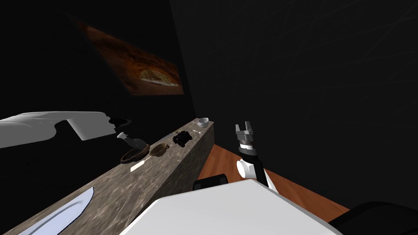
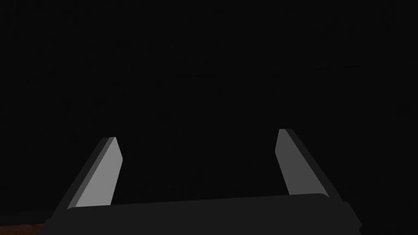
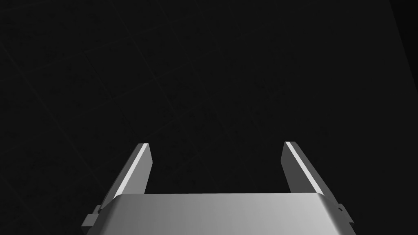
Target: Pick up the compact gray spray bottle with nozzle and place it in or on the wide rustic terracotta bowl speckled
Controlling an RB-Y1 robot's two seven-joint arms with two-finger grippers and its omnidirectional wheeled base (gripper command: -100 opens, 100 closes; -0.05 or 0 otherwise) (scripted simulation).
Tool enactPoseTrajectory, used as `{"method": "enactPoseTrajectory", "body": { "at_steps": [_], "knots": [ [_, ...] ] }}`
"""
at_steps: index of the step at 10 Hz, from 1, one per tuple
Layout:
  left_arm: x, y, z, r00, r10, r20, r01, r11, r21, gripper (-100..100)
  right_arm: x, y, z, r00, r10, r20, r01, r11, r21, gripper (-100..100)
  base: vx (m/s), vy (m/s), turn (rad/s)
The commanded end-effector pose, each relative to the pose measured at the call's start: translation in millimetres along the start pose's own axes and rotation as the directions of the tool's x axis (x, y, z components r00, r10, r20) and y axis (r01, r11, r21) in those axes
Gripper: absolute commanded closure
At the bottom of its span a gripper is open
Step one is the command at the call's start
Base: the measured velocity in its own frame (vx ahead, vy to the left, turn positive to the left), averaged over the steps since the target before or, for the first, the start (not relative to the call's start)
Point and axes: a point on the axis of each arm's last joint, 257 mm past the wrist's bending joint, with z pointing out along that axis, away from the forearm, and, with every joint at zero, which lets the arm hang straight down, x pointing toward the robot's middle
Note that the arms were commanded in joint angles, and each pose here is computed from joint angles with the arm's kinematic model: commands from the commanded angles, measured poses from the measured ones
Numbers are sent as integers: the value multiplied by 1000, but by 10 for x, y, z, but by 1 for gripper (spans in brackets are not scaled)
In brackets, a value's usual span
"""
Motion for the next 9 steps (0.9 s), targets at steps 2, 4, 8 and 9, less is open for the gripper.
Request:
{"method": "enactPoseTrajectory", "body": {
  "at_steps": [2,4,8,9],
  "knots": [
    [-34,-438,-57,1000,8,-5,-8,999,38,-100,0,0,0,1000,0,0,0,1000,0,0,-5,-4,80],
    [-14,-603,-82,1000,28,-4,-28,998,57,-100,0,0,0,1000,0,0,0,1000,0,0,0,-8,88],
    [14,-1377,-303,999,49,-25,-45,991,129,-100,0,0,0,1000,0,0,0,1000,0,0,-34,18,162],
    [33,-1455,-323,998,59,-24,-55,989,138,-100,0,0,0,1000,0,0,0,1000,0,0,-9,7,31]
  ]
}}
